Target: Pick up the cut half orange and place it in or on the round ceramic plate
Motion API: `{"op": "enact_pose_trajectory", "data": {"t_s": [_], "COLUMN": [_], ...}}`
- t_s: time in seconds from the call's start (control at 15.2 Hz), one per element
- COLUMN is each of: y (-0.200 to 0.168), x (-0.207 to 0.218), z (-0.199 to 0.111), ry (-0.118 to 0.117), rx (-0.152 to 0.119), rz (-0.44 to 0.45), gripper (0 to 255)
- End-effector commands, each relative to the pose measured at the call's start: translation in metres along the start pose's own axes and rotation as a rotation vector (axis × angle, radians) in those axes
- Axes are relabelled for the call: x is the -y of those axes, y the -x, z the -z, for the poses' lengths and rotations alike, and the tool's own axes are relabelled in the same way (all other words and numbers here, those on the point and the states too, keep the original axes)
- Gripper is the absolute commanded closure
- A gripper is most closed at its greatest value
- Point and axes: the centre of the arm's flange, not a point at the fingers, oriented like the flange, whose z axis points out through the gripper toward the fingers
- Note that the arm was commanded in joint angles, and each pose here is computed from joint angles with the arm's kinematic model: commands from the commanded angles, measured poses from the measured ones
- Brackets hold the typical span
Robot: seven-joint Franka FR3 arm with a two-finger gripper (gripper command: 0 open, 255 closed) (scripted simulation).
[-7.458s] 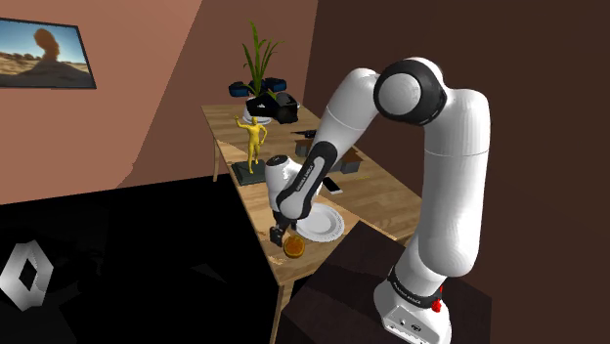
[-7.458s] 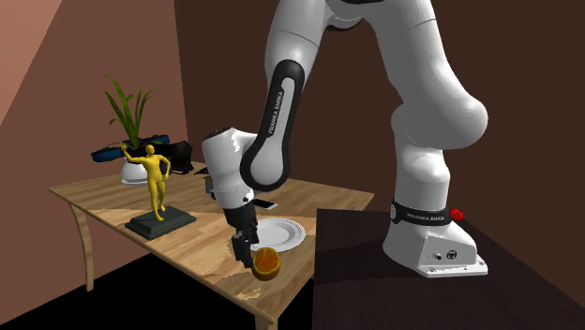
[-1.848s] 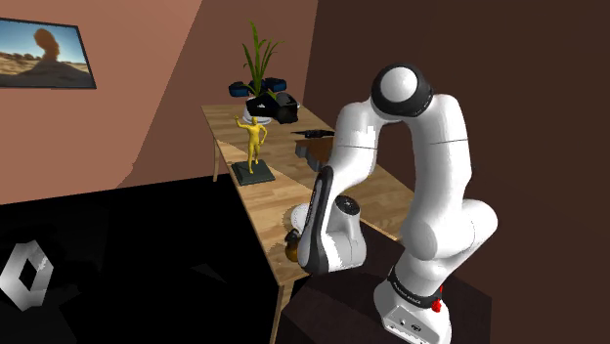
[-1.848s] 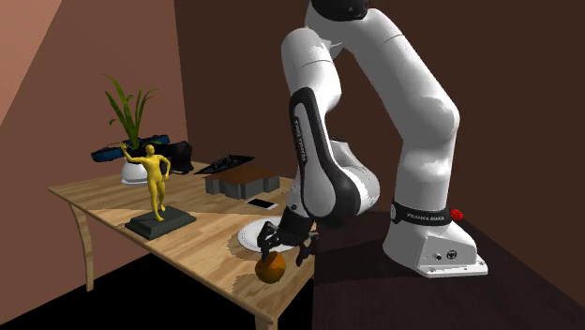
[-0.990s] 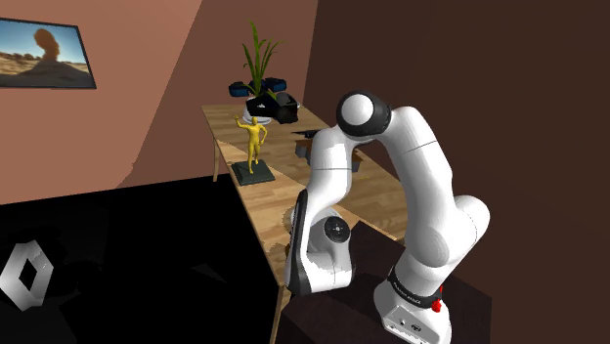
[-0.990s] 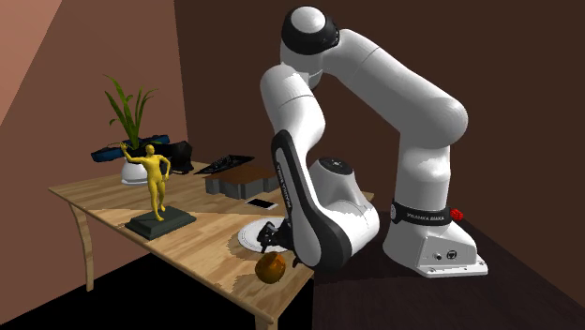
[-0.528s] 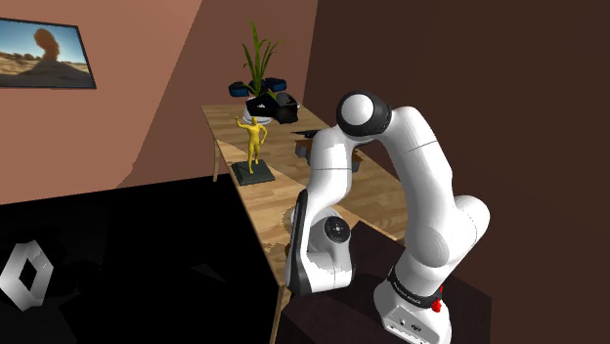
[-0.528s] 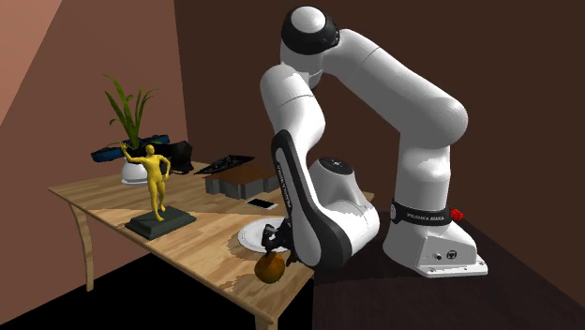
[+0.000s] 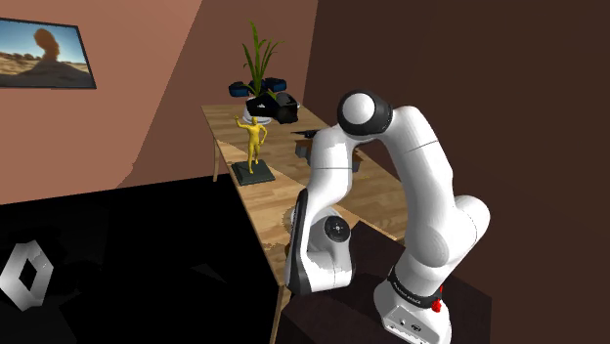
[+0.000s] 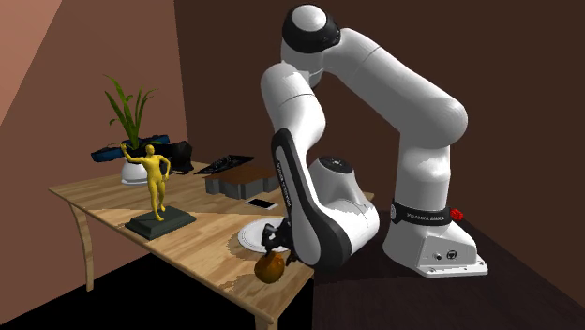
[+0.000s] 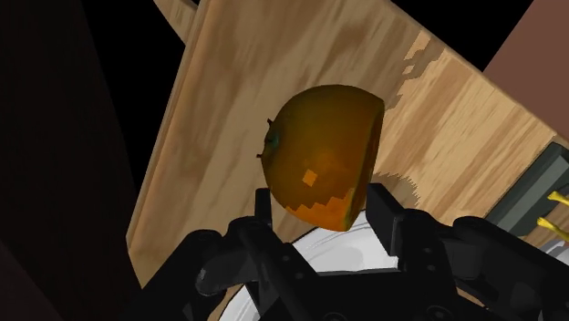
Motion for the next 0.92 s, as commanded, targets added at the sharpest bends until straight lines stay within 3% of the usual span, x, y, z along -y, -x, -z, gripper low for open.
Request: {"op": "enact_pose_trajectory", "data": {"t_s": [0.0, 0.86], "y": [-0.003, -0.024], "x": [0.003, 0.031], "z": [0.007, 0.065], "ry": [0.001, 0.001], "rx": [0.001, 0.001], "rz": [0.0, 0.0], "gripper": [255, 255]}}
